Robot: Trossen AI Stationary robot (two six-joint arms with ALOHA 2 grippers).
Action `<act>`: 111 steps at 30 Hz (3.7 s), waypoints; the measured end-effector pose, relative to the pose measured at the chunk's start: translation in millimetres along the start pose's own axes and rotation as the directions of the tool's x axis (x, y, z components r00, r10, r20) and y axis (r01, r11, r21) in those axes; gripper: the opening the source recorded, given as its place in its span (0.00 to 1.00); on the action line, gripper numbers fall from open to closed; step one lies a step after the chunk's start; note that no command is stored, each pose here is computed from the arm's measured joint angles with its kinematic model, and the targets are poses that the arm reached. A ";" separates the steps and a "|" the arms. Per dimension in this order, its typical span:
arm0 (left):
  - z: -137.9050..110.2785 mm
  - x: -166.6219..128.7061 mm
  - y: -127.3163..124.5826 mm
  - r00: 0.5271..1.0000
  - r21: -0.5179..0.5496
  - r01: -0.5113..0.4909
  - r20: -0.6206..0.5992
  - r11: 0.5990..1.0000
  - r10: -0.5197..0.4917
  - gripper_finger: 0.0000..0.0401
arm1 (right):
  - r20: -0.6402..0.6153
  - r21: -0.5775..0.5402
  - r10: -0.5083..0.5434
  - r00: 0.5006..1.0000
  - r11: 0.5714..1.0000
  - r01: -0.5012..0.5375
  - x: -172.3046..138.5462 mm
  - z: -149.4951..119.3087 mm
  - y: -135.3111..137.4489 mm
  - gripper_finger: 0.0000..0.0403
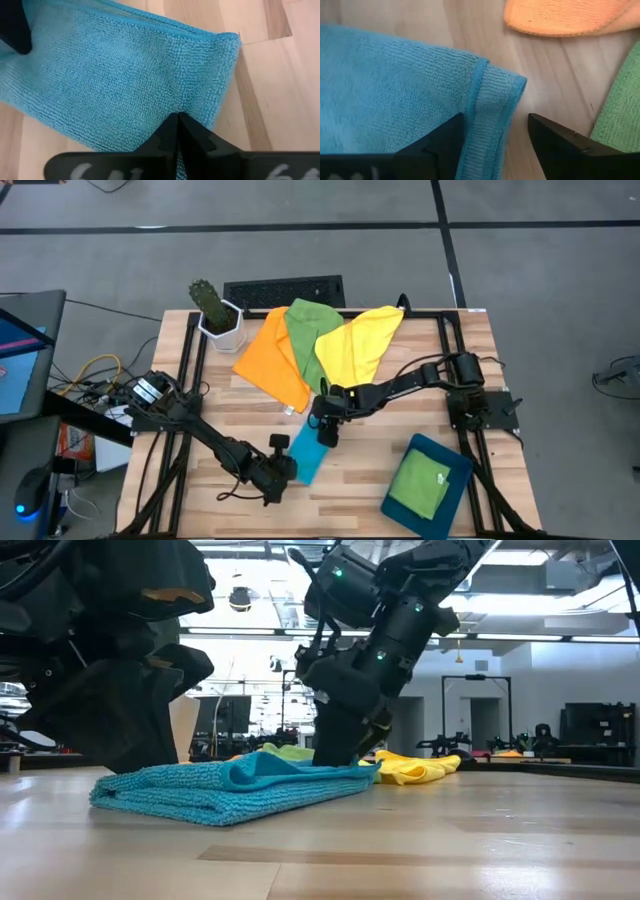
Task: Fold microfiber towels
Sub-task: Put the folded blue microfiber towel into the blue bin
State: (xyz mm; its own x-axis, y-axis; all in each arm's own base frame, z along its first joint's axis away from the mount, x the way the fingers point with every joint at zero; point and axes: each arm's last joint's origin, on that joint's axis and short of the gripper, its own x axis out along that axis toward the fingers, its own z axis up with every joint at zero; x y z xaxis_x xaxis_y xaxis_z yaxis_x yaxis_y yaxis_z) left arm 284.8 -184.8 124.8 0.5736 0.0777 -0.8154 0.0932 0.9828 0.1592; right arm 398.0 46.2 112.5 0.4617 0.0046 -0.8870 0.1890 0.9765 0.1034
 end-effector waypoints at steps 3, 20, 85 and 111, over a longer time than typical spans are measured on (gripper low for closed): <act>0.5 0.0 0.1 1.000 -0.001 -0.005 0.006 1.000 0.005 0.02 | -0.008 0.014 -0.014 1.000 1.000 0.014 6.4 -0.2 3.7 0.53; 14.3 -28.4 0.1 0.999 0.005 0.010 0.040 1.000 -0.011 0.02 | -0.053 0.035 0.014 0.998 0.999 -0.012 -32.7 0.8 10.2 0.04; 12.0 -81.6 20.5 0.986 -0.013 -0.151 0.063 0.988 0.151 0.02 | -0.290 0.363 -0.176 0.941 0.889 0.279 -238.5 -202.2 153.5 0.04; 12.2 -81.5 20.9 0.987 -0.010 -0.151 0.063 0.988 0.151 0.02 | -0.351 0.175 -0.269 0.897 0.922 0.345 -203.9 -212.6 131.9 0.09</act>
State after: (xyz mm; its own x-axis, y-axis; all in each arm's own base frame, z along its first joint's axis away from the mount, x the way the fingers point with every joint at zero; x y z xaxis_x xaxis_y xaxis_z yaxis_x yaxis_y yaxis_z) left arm 249.9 -172.6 201.3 0.6309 0.2148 -0.7456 -0.0023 0.9614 0.2750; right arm 144.5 219.8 211.3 0.0595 -0.1826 -0.9814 0.4854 0.8644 -0.1314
